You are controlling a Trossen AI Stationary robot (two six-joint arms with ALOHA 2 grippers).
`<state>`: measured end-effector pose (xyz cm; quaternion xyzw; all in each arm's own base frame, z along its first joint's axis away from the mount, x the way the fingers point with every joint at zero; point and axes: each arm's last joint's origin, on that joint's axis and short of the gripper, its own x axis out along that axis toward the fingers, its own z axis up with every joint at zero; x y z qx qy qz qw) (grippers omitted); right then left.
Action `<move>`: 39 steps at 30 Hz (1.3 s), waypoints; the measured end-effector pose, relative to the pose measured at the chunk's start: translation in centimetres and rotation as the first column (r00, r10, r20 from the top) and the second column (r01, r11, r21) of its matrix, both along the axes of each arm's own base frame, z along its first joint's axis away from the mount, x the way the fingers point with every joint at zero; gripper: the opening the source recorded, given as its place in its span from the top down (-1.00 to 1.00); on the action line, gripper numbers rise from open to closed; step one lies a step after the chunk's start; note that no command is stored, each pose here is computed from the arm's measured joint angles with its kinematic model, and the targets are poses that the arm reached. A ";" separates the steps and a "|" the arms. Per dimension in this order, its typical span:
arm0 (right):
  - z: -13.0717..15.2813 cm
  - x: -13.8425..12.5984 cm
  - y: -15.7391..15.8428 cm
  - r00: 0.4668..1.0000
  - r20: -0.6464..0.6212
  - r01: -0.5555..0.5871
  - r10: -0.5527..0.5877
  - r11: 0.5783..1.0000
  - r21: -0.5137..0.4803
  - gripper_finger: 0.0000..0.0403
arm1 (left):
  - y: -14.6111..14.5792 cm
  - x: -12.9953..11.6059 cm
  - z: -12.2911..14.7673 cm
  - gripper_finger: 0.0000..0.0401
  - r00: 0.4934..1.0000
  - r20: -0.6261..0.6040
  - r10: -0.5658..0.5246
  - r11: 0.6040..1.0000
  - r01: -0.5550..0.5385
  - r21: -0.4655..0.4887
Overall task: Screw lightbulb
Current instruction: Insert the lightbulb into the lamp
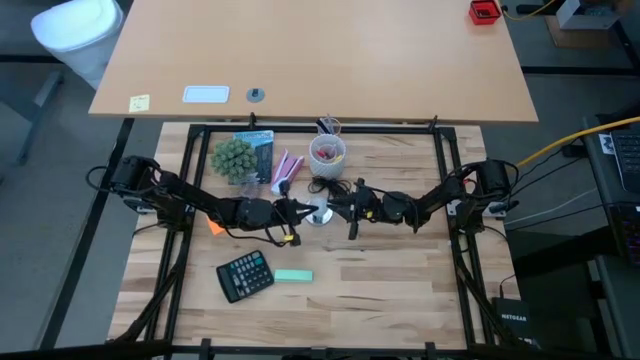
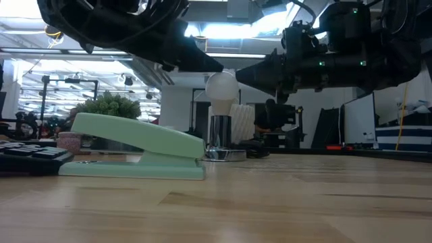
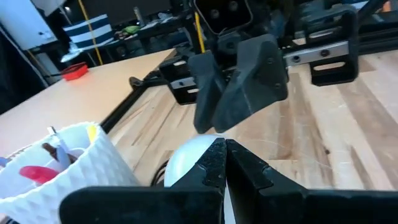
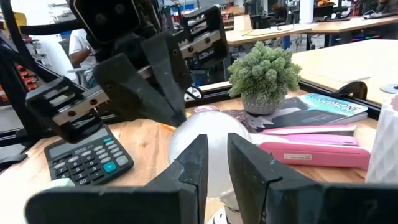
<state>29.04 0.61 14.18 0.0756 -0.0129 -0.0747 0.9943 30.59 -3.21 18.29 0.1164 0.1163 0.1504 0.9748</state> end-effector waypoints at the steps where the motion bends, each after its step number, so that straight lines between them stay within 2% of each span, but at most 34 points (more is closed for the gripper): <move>1: 0.0 0.0 0.0 1.000 0.000 0.000 0.000 1.000 0.000 0.68 | 0.0 0.0 0.0 0.99 1.000 -0.001 0.004 1.000 -0.004 0.008; 12: 0.0 0.0 -0.2 0.998 0.005 0.059 -0.059 0.998 0.002 0.68 | 1.5 0.1 0.1 0.99 0.998 0.008 0.061 0.998 -0.061 0.015; 30: 0.1 -0.2 -0.7 0.970 0.006 0.243 -0.243 0.970 0.007 0.68 | 2.5 0.2 0.3 0.99 0.995 0.031 0.095 0.995 -0.095 0.009; 39: -0.2 -0.2 -0.8 0.967 -0.018 0.253 -0.253 0.967 0.000 0.68 | 2.9 0.2 0.4 0.99 0.993 0.039 0.110 0.994 -0.110 -0.012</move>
